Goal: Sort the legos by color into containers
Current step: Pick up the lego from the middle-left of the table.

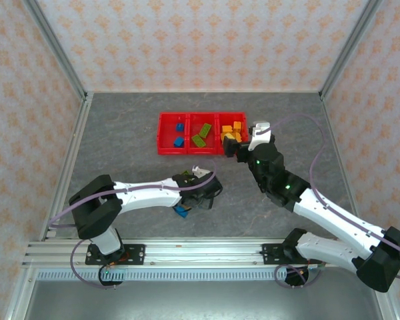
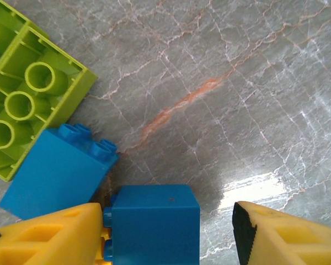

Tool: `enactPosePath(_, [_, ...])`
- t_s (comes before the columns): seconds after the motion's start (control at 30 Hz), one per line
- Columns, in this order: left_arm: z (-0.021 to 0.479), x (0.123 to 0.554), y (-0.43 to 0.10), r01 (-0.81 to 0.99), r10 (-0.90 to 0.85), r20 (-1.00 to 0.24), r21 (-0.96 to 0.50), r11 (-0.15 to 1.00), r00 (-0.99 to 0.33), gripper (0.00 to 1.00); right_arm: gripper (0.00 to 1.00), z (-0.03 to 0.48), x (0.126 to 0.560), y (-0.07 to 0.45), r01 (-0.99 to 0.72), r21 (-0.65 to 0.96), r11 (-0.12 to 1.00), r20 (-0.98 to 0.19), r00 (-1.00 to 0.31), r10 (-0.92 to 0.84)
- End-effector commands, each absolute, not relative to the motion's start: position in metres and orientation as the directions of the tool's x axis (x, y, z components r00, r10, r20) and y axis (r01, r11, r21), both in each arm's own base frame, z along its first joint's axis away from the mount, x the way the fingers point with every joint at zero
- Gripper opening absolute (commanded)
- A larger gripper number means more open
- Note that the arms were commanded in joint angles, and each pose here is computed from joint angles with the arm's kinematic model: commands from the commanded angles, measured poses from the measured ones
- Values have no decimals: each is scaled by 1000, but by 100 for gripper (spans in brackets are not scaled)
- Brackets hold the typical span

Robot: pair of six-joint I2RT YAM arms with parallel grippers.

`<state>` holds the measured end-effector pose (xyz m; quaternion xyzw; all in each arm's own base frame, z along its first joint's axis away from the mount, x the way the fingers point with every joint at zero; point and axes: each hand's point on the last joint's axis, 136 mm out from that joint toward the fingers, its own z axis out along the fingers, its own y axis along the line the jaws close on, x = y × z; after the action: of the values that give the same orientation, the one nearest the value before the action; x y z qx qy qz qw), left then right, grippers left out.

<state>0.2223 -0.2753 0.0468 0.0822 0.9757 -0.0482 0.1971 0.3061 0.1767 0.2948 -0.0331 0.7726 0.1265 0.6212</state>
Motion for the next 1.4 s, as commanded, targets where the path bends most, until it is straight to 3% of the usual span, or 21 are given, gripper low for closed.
enactPosePath(0.0, [45, 220, -281, 201, 167, -376, -53, 978, -911, 65, 100, 297, 307, 177, -210, 141, 968, -971, -218, 94])
enactPosePath(0.33, [43, 221, -297, 224, 181, -379, -73, 972, -908, 66, 100, 295, 307, 175, -200, 136, 970, -970, -226, 90])
enactPosePath(0.43, [41, 223, -291, 220, 192, -379, -30, 975, -905, 72, 100, 294, 308, 175, -198, 137, 971, -969, -230, 89])
enactPosePath(0.63, [36, 225, -275, 217, 227, -364, 68, 974, -903, 74, 100, 293, 309, 175, -192, 122, 974, -969, -235, 75])
enactPosePath(0.93, [34, 230, -291, 242, 237, -360, 32, 970, -902, 65, 100, 287, 309, 173, -180, 106, 978, -966, -250, 58])
enactPosePath(1.37, [19, 231, -287, 240, 254, -335, 81, 967, -907, 60, 100, 285, 305, 159, -135, 77, 988, -968, -247, 42])
